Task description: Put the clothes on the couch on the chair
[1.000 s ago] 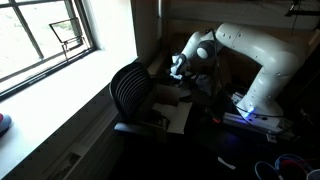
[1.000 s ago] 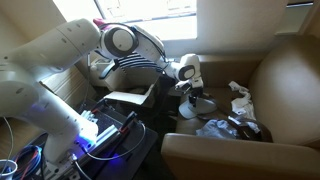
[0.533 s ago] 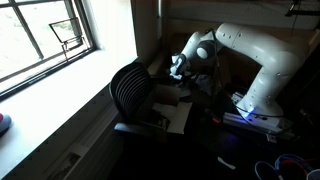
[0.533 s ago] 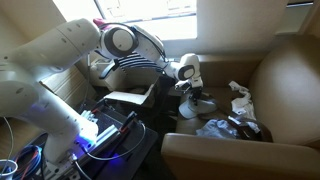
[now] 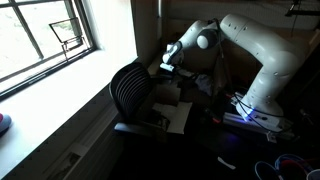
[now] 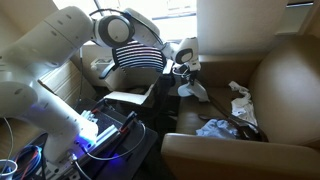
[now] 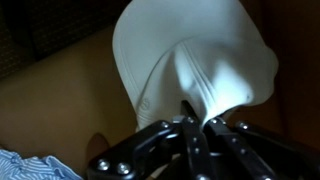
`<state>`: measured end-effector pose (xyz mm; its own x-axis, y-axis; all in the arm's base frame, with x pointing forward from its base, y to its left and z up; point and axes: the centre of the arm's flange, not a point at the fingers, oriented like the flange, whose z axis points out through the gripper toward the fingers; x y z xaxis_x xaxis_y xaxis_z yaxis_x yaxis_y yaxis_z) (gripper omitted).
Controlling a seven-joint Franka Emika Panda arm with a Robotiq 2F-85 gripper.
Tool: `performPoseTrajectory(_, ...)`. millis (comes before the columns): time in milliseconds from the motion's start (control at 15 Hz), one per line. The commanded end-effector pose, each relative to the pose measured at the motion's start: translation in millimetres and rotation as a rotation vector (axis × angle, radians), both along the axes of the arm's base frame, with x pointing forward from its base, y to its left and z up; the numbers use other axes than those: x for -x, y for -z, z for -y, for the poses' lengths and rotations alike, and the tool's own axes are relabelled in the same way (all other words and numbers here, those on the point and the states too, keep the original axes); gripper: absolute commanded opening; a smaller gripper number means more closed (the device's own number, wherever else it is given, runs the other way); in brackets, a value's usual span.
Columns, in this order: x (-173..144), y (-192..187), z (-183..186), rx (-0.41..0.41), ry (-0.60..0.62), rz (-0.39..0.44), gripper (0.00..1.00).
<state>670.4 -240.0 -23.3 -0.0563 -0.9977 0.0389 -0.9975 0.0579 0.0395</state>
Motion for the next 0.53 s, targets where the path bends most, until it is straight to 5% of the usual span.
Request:
performPoseTrajectory(0, -10.0, -97.1, -19.7, -0.069, -0.075, 0.177, 0.01)
performPoseTrajectory(267, -23.5, -196.4, -32.4, -0.086, -0.185, 0.357, 0.01)
performPoseTrajectory(467, -6.1, -251.2, -41.3, -0.136, -0.351, 0.282, 0.01)
